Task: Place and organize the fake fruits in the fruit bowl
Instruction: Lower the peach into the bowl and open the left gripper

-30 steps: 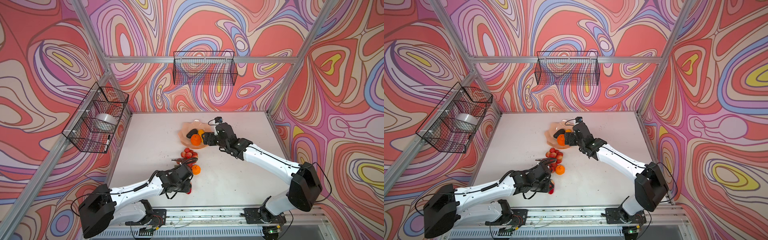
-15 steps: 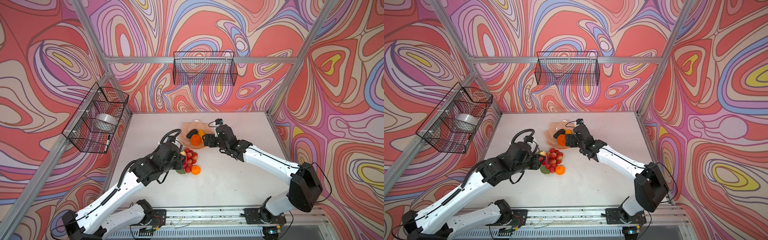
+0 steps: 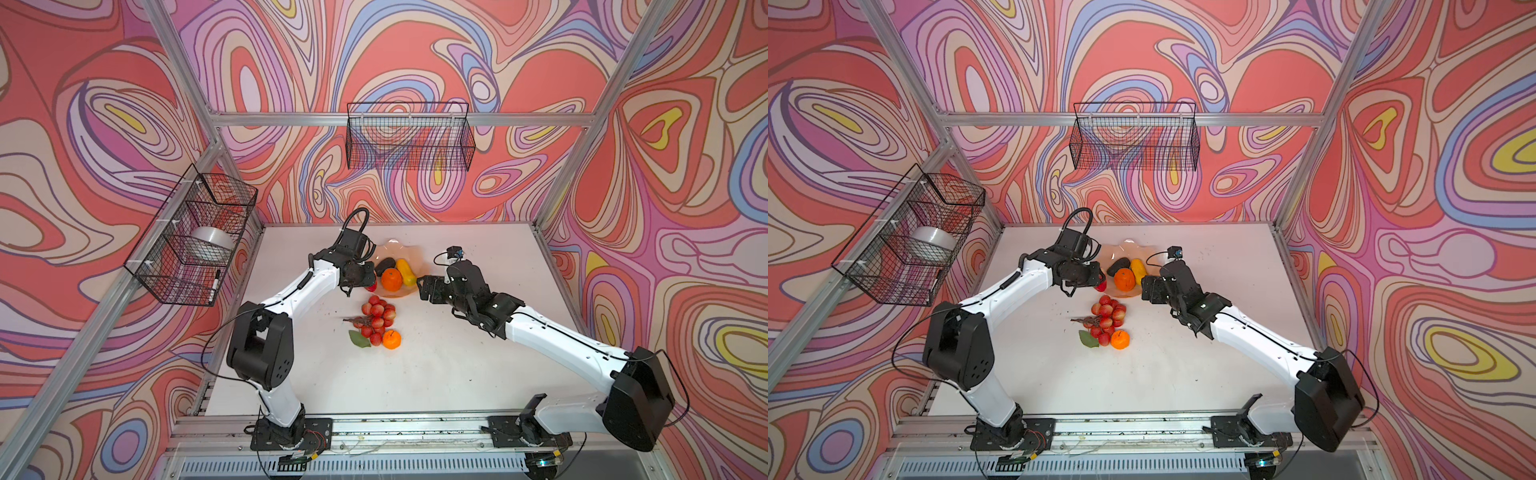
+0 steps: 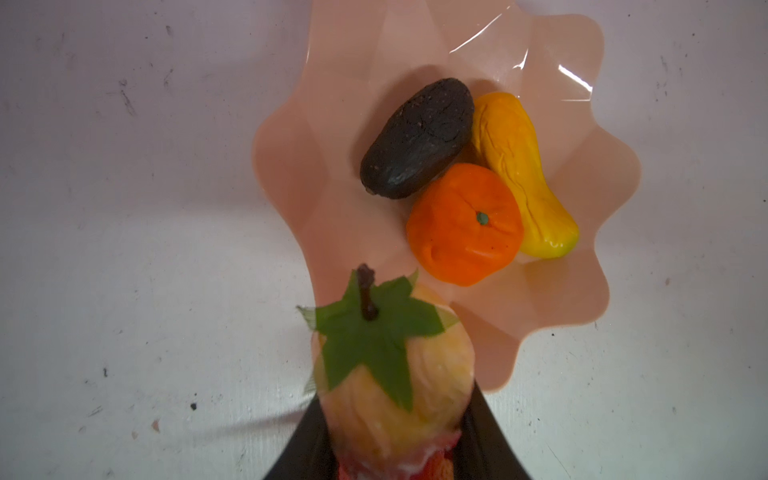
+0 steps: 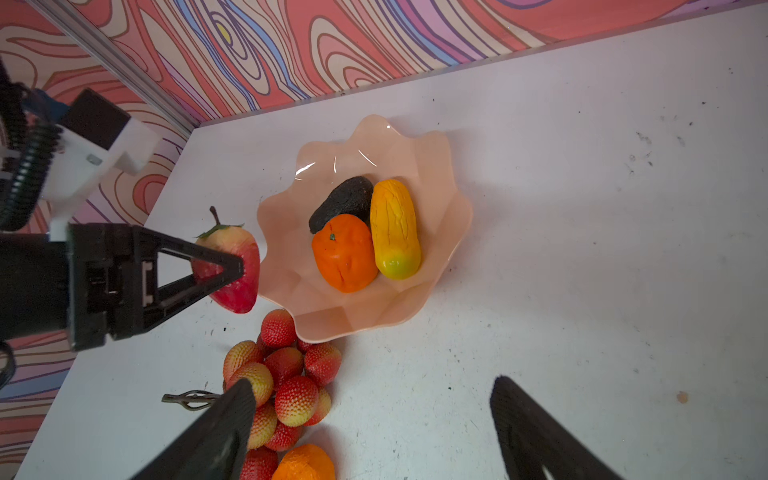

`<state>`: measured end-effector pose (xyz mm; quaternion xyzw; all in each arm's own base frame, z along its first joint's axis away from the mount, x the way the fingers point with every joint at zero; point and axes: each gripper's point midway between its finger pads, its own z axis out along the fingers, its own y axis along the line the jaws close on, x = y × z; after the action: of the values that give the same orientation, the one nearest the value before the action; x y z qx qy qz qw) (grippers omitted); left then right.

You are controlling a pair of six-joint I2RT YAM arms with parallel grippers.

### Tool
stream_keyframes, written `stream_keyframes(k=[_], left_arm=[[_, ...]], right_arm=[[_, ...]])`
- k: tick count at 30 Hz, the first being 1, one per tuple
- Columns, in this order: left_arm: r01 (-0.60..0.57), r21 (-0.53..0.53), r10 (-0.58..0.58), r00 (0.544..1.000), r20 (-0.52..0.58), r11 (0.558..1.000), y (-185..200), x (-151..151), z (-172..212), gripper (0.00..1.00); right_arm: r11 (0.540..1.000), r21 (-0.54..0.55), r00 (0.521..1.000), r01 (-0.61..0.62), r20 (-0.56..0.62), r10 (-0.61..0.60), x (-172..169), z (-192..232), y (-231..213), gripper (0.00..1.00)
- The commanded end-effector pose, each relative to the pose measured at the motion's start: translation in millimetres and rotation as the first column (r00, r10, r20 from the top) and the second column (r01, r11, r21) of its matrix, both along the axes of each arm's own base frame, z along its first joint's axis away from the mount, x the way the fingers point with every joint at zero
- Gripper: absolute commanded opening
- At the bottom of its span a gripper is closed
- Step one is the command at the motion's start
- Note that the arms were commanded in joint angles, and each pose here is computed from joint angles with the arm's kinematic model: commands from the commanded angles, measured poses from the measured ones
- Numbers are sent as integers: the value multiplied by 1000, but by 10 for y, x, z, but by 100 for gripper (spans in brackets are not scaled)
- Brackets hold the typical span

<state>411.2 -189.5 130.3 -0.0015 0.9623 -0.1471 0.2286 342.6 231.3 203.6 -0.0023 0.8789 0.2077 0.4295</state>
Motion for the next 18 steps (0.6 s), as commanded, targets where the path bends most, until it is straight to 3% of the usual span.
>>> stream_keyframes(k=[1,8,18], left_arm=[[2,-25,-2,1000,11,1000,-100,158,-26,23],[-34,17,36,997,-68,999,-109,295,-300,25],[-56,-31,53,995,-86,998,-156,292,-277,60]], right_arm=[[1000,-3,1000,24,-18,-24,-14,-75,-63,93],[1000,6,997,6,-73,-6,-37,-253,3,92],[998,22,984,-53,-166,56,-145,-530,119,90]])
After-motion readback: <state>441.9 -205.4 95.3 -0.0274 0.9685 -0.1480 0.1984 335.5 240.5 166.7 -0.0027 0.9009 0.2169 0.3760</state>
